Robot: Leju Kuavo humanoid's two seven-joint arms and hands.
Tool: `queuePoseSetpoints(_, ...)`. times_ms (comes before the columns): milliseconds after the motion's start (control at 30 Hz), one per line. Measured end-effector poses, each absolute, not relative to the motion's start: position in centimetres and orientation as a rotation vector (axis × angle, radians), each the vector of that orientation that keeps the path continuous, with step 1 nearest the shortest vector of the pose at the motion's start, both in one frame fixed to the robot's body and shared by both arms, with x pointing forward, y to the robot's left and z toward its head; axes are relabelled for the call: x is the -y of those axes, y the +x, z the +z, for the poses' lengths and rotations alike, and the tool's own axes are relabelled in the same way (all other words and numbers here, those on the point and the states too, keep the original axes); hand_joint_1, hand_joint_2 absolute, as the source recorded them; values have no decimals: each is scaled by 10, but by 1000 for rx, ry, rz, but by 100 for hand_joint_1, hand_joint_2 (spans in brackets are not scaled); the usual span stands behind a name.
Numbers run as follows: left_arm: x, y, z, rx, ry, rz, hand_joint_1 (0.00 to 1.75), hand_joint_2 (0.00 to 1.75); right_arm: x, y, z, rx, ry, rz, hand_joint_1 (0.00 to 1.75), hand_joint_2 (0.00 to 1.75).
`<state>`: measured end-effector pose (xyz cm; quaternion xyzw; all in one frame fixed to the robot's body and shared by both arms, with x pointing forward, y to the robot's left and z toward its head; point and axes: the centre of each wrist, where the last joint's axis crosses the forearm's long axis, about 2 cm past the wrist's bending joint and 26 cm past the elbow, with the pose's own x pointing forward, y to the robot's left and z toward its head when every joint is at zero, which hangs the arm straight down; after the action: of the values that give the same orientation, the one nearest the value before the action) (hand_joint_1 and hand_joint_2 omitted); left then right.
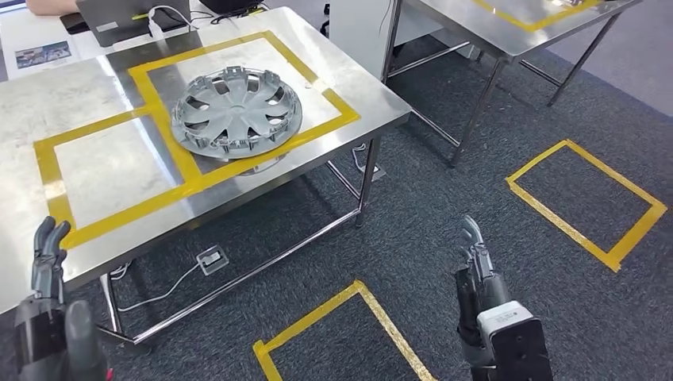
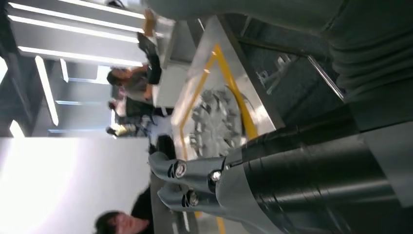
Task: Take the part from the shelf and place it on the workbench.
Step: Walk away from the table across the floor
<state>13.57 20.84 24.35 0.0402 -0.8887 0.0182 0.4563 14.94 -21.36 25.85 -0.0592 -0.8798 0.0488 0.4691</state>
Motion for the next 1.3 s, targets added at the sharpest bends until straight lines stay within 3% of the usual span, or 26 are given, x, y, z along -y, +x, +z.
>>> queuePoseSetpoints(300,-208,136,244,2217,96,19,0,0,214,151,258,2154,-133,107,0,0)
queuePoseSetpoints(533,-207,138,243,2252,-59,49,0,0,215,151,258,2148,-100,82,0,0)
queuePoseSetpoints(1300,-209,135,243,2262,-11,37,0,0,216,154,252,2138,0,6,0,0)
